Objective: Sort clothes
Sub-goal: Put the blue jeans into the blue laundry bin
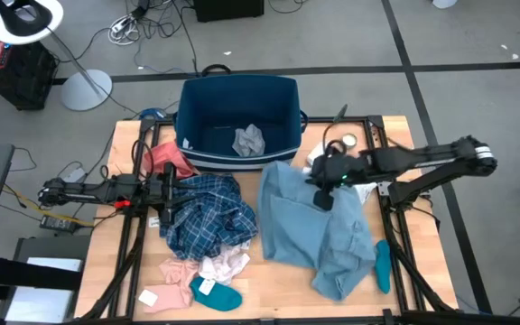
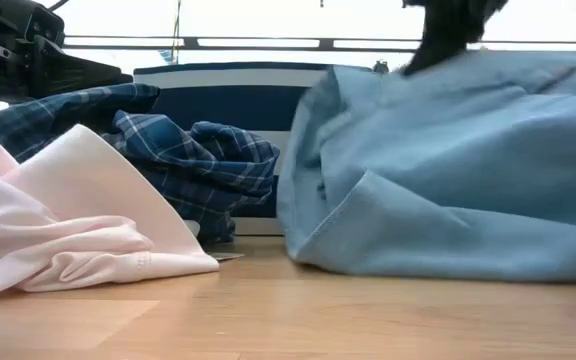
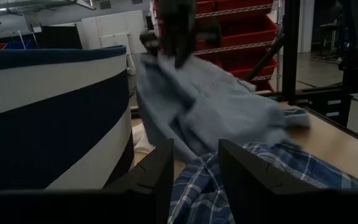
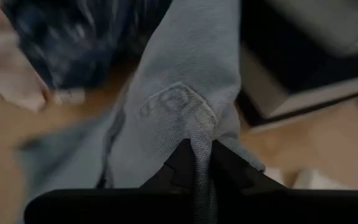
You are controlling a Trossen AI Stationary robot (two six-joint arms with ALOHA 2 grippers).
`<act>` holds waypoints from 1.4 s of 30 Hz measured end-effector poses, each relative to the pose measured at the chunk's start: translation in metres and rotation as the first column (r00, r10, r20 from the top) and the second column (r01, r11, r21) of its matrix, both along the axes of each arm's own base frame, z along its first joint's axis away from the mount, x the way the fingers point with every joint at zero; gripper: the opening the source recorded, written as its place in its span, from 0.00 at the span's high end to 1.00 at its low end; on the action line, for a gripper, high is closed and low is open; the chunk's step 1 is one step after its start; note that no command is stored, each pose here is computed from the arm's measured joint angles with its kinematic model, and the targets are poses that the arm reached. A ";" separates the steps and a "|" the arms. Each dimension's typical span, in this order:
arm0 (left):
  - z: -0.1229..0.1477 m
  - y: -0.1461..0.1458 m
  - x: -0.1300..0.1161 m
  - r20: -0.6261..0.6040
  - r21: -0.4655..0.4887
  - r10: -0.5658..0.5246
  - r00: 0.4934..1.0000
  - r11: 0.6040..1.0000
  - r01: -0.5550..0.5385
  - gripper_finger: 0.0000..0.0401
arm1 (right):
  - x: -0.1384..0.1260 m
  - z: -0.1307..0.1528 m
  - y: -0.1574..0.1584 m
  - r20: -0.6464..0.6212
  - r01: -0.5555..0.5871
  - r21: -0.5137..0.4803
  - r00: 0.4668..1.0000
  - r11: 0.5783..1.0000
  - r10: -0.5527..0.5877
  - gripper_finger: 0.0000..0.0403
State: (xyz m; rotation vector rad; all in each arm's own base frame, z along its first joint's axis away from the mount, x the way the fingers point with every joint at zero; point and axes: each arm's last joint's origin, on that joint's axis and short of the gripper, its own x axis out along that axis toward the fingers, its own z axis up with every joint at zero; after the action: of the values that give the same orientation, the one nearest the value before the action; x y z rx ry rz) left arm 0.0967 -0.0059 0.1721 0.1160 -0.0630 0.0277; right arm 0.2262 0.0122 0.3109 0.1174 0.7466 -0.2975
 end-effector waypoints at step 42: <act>0.000 0.000 0.000 0.000 0.000 0.000 1.000 1.000 0.000 0.67 | 0.010 0.262 -0.024 0.624 0.168 -0.373 0.773 0.912 0.112 0.94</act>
State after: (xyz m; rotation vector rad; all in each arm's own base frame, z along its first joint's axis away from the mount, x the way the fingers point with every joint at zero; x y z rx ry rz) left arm 0.0967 -0.0058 0.1720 0.1160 -0.0631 0.0280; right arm 0.2362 -0.0122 0.5727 -0.1715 -0.0131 -0.4103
